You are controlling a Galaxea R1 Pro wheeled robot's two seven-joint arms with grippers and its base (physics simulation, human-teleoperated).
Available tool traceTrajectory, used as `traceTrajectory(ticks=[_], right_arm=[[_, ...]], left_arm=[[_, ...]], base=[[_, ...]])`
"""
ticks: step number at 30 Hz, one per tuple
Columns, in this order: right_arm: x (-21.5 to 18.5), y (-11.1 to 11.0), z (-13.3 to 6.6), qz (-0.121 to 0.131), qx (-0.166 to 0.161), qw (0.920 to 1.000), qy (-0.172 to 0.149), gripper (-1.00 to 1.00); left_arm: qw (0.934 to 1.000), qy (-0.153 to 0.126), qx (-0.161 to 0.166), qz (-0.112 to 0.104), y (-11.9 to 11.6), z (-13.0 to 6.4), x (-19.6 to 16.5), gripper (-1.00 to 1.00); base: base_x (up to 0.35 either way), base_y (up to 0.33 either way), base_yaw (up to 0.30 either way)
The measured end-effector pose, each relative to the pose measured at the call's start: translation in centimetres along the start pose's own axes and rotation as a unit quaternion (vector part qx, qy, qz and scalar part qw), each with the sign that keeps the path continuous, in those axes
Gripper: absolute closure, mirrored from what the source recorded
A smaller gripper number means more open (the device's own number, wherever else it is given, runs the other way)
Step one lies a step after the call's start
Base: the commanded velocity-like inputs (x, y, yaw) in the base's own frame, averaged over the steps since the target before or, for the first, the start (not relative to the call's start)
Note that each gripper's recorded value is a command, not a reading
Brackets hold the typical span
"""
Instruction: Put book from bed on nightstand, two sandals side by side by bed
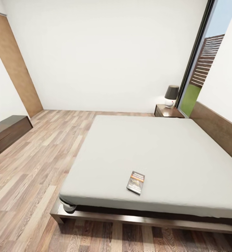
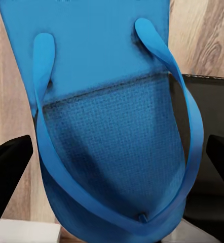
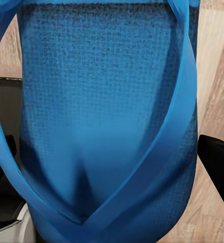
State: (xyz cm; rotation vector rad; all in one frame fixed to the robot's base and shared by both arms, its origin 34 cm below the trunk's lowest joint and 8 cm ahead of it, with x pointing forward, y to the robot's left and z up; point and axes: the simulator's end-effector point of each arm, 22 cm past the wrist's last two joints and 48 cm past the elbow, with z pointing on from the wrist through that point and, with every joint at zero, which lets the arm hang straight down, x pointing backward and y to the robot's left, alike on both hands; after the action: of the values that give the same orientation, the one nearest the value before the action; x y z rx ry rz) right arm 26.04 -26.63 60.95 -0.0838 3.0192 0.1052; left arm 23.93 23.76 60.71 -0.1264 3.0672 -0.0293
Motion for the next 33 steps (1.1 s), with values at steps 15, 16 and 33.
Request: traceTrajectory(ticks=[15, 16, 33], right_arm=[[0.1, 0.2, 0.2, -0.001, -0.005, 1.0, 0.002, 1.0], [-0.1, 0.2, 0.2, -0.002, -0.005, 1.0, 0.0, 1.0], [-3.1, 0.0, 0.2, -0.007, -0.002, 0.9995, -0.032, 1.0]], left_arm=[[0.9998, -0.019, 0.001, 0.0, -0.6, 0.2, -2.5, 1.0], [0.9998, -0.022, 0.0, 0.001, -0.6, 0.2, -3.0, 1.0], [0.9974, -0.063, -0.036, -0.005, 0.7, -0.2, -9.2, 1.0]], base=[[0.016, 0.0, 0.003], [0.002, 0.0, 0.001], [0.0, 0.0, 0.0]])
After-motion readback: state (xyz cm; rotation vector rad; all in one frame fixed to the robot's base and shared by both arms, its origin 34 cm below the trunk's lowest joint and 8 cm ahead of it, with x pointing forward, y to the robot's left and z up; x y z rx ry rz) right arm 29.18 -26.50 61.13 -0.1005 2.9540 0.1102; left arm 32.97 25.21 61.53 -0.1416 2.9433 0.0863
